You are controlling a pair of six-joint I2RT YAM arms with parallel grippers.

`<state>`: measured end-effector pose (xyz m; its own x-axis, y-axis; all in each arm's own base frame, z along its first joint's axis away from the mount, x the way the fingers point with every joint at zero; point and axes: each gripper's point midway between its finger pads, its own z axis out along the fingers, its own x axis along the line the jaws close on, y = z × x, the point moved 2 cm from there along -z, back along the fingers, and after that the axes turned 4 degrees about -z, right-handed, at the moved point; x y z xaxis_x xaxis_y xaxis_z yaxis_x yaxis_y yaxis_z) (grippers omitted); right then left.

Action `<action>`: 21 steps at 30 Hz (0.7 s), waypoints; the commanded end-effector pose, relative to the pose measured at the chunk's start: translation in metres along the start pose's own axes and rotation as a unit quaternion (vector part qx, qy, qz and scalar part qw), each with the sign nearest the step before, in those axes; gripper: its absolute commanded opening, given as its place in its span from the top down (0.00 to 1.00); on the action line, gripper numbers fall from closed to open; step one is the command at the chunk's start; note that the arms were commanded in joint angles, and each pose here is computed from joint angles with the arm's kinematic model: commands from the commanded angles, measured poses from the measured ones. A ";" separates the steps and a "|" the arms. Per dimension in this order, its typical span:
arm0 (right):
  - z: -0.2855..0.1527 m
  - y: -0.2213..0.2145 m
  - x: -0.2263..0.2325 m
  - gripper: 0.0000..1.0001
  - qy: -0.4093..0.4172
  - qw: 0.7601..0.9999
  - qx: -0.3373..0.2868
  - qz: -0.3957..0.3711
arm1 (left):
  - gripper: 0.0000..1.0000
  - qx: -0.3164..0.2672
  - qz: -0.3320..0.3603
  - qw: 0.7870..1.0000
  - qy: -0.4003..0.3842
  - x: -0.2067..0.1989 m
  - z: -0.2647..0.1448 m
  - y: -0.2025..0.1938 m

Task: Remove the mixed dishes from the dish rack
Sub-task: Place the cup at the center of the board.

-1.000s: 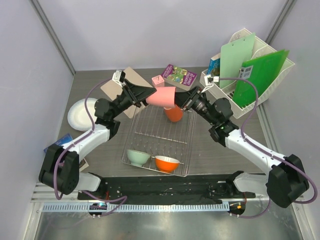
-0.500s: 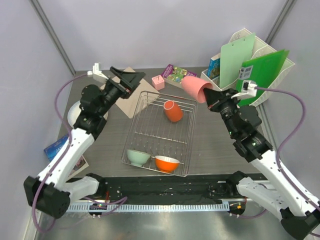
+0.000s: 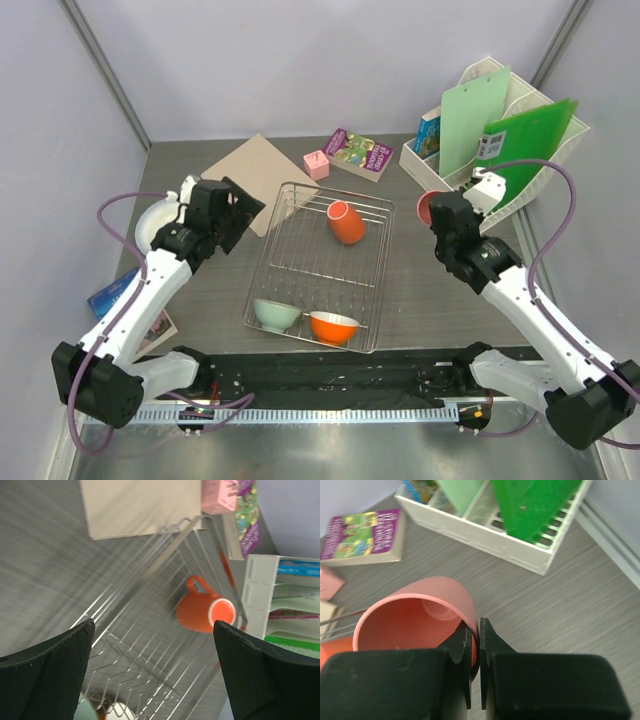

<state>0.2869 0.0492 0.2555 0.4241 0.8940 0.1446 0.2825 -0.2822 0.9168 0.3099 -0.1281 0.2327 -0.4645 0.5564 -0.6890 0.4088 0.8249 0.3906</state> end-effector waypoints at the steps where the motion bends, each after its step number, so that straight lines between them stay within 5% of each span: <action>1: 0.035 0.005 -0.037 0.99 -0.091 0.995 0.008 0.051 | 0.00 -0.032 -0.020 0.998 0.048 0.021 -0.017 0.012; 10: 0.119 -0.063 -0.023 0.99 -0.106 0.978 0.168 0.060 | 0.00 -0.042 -0.029 0.998 0.030 0.036 -0.036 0.011; 21: 0.155 -0.094 -0.026 0.99 -0.128 0.967 0.216 0.036 | 0.00 -0.039 -0.021 0.998 0.041 0.053 -0.034 0.005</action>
<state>0.3709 0.0013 0.1050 0.6370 0.7706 0.0195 0.5697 -0.4877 0.6615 0.2602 -0.0976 0.2211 -0.5338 0.5284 -0.6602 0.3503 0.8488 0.3960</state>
